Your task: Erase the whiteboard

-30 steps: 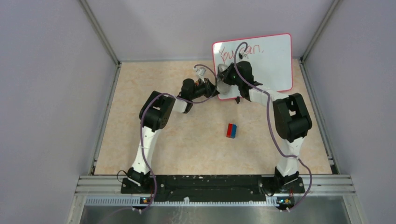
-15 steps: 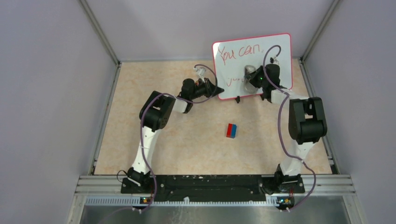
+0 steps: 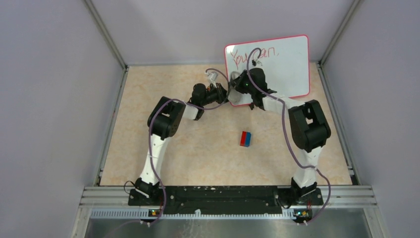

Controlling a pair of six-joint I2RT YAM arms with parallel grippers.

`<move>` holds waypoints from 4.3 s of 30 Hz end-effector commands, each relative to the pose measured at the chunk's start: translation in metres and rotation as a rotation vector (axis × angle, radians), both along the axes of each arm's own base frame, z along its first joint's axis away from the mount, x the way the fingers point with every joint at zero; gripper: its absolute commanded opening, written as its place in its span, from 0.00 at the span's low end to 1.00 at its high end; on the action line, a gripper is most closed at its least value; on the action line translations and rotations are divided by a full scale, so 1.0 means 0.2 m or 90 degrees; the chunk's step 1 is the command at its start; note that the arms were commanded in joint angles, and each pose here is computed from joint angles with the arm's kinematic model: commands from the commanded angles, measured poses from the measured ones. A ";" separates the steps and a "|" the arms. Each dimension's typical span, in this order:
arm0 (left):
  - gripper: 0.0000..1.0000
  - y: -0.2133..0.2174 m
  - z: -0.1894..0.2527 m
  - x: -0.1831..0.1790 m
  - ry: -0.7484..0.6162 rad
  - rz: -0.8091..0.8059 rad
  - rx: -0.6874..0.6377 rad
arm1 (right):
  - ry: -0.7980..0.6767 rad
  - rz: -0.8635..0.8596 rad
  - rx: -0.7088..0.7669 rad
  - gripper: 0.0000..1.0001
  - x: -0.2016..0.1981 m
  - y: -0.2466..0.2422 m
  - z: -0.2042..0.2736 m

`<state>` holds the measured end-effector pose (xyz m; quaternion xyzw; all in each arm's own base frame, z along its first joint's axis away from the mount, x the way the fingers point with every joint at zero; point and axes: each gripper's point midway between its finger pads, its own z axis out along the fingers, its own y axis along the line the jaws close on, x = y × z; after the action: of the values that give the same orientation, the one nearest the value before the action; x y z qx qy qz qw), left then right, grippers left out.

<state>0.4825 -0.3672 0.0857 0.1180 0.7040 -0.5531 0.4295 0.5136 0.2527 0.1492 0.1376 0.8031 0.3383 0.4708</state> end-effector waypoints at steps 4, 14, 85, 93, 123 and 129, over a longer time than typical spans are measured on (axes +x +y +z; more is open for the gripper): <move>0.00 0.09 -0.02 0.09 -0.031 0.053 0.034 | 0.027 -0.065 -0.007 0.00 0.04 -0.29 -0.08; 0.00 0.11 -0.03 0.09 -0.027 0.058 0.033 | 0.073 -0.198 -0.040 0.00 0.01 -0.82 -0.20; 0.00 0.11 -0.04 0.09 -0.024 0.061 0.037 | 0.055 0.040 0.116 0.00 -0.13 0.12 -0.14; 0.00 0.11 -0.04 0.09 -0.024 0.061 0.038 | 0.087 -0.102 0.101 0.00 -0.08 -0.38 -0.26; 0.00 0.11 -0.04 0.09 -0.025 0.062 0.039 | 0.032 -0.138 0.074 0.00 -0.04 -0.65 -0.17; 0.00 0.11 -0.04 0.10 -0.026 0.062 0.041 | 0.008 -0.020 0.072 0.00 -0.04 -0.22 -0.11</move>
<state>0.4833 -0.3636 0.0834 0.1181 0.7049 -0.5501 0.4320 0.5041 0.1419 0.1127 0.2543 0.7781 0.3423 0.4613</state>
